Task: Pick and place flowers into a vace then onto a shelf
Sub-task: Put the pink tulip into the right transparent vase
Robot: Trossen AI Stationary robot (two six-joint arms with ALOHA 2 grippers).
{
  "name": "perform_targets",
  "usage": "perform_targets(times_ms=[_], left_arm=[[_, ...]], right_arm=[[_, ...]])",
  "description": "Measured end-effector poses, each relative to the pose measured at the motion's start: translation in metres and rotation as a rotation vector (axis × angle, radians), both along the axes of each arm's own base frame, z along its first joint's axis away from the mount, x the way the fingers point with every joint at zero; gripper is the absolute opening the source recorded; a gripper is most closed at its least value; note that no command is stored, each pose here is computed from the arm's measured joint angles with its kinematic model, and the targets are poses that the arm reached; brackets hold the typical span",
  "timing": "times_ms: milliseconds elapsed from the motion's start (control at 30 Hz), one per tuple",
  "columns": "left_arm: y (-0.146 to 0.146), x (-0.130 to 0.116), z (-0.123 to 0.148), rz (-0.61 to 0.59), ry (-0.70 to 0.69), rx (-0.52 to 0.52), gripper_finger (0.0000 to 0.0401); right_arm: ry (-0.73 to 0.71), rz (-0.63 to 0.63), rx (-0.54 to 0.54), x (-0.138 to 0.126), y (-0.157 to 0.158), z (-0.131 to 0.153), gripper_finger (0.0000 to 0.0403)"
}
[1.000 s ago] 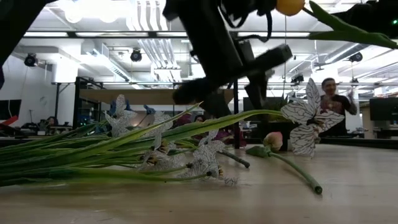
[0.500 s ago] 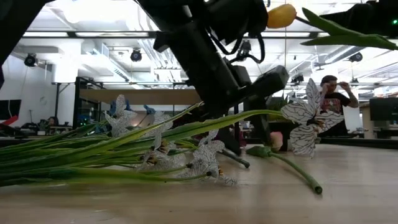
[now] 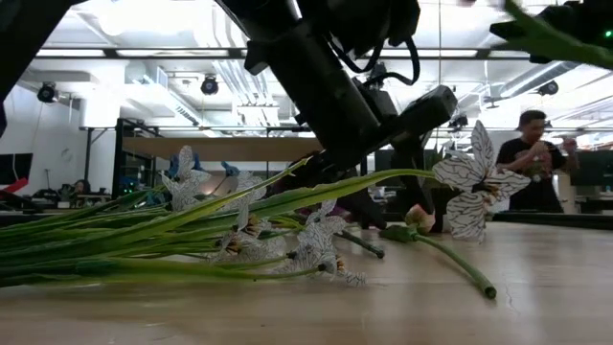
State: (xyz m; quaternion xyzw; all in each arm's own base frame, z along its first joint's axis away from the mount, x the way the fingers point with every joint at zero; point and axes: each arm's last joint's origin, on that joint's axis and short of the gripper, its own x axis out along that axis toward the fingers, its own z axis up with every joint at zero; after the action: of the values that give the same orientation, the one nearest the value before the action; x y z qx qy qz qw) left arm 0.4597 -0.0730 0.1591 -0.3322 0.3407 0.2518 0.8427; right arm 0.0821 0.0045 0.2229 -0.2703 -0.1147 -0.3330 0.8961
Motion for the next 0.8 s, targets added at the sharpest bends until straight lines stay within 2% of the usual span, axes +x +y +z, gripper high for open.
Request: perform_targets(times_ms=[633, 800], left_arm=[[0.001, 0.002, -0.014, 0.009, 0.021, 0.008, 0.0239], [0.001, 0.001, -0.016, 0.009, 0.032, 0.010, 0.0209]], right_arm=[[0.001, -0.002, 0.000, 0.000, 0.000, 0.000, 0.0027], [0.001, -0.001, 0.000, 0.000, 0.000, 0.000, 0.0027]])
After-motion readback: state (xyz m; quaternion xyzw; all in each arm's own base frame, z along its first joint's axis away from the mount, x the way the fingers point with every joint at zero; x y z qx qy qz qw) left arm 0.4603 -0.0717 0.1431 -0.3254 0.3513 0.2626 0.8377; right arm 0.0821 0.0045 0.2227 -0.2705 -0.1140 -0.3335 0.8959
